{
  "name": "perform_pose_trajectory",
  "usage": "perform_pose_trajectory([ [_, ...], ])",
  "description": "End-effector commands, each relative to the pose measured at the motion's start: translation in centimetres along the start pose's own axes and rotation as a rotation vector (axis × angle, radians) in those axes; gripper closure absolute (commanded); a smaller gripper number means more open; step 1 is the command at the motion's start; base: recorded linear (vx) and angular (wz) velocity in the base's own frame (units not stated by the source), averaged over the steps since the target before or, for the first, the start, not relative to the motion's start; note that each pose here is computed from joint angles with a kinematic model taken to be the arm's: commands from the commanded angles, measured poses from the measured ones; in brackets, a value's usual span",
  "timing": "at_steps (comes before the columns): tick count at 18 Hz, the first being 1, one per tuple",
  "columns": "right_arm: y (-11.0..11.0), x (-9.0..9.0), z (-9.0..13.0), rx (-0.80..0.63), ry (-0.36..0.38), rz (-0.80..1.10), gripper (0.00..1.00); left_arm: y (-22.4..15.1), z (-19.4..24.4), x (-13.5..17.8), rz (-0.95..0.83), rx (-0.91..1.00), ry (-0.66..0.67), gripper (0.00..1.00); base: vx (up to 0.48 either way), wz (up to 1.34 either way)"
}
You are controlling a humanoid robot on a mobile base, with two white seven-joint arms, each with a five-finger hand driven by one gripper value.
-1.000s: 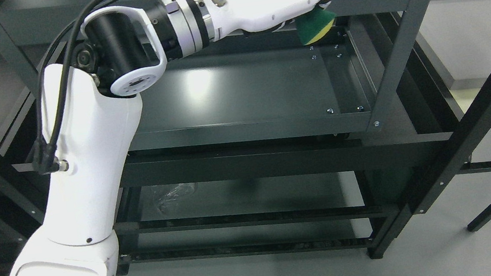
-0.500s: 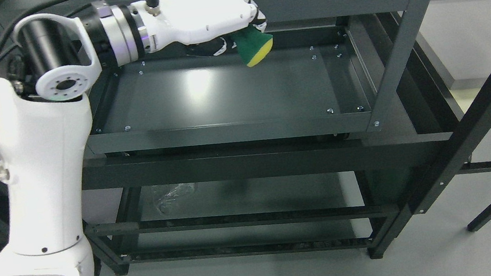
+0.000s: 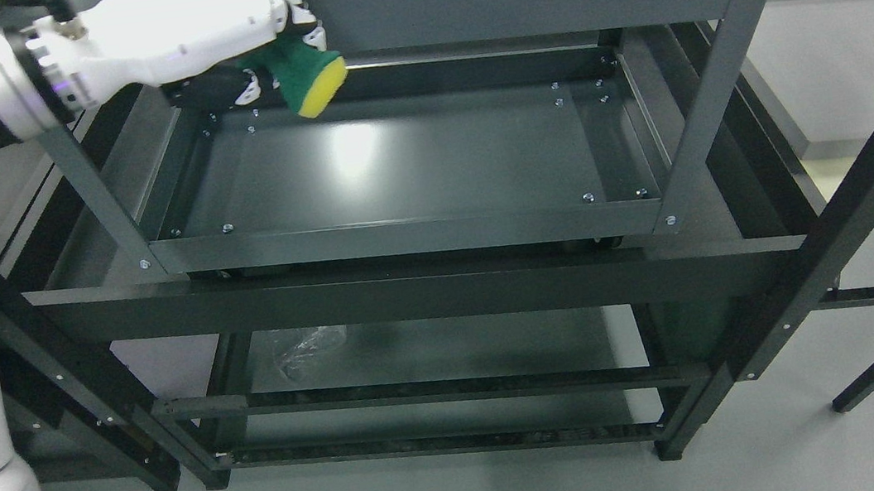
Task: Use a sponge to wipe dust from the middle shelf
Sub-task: 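Sweep the sponge across the shelf toward the left arm's side, then sweep the sponge back across the shelf away from the left arm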
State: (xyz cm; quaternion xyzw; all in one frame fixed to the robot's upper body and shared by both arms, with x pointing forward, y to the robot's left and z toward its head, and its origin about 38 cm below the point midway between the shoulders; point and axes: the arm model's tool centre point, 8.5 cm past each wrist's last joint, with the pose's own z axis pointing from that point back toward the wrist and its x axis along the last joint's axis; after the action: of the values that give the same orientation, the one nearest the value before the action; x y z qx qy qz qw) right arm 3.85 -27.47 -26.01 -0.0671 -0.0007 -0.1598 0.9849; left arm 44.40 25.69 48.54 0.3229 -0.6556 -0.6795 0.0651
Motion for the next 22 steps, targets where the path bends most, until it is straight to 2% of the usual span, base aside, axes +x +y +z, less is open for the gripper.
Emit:
perform_pose_trajectory([
  [1, -1.0, 1.0, 0.0, -0.015, -0.022, -0.003, 0.00, 2.4, 16.0, -3.7, -0.011, -0.052, 0.227, 1.00, 0.000, 0.00],
  [4, -1.0, 1.0, 0.0, -0.015, -0.022, -0.003, 0.00, 3.1, 18.5, -4.1, 0.004, -0.025, 0.261, 1.00, 0.000, 0.00],
  [6, -1.0, 1.0, 0.0, -0.015, -0.022, -0.003, 0.00, 2.8, 17.7, -4.1, 0.015, -0.017, 0.243, 1.00, 0.000, 0.00],
  [7, -1.0, 1.0, 0.0, -0.015, -0.022, -0.003, 0.00, 2.1, 15.2, -3.7, 0.025, 0.000, 0.193, 1.00, 0.000, 0.00],
  [10, -1.0, 1.0, 0.0, -0.015, -0.022, -0.003, 0.00, 1.1, 2.5, -1.3, 0.027, 0.035, 0.008, 1.00, 0.000, 0.00],
  [12, -1.0, 1.0, 0.0, -0.015, -0.022, -0.003, 0.00, -0.1, -5.8, 2.7, 0.070, 0.082, -0.110, 1.00, 0.000, 0.02],
  [14, -1.0, 1.0, 0.0, -0.015, -0.022, -0.003, 0.00, 0.1, -13.2, 8.1, 0.085, 0.100, -0.233, 1.00, 0.003, 0.01],
  [18, -1.0, 1.0, 0.0, -0.015, -0.022, -0.003, 0.00, -0.7, -17.3, 12.6, -0.016, -0.024, -0.348, 1.00, 0.000, -0.01],
  [22, -1.0, 1.0, 0.0, -0.015, -0.022, -0.003, 0.00, -0.4, -17.9, 13.5, -0.016, 0.043, -0.372, 1.00, 0.000, -0.01],
])
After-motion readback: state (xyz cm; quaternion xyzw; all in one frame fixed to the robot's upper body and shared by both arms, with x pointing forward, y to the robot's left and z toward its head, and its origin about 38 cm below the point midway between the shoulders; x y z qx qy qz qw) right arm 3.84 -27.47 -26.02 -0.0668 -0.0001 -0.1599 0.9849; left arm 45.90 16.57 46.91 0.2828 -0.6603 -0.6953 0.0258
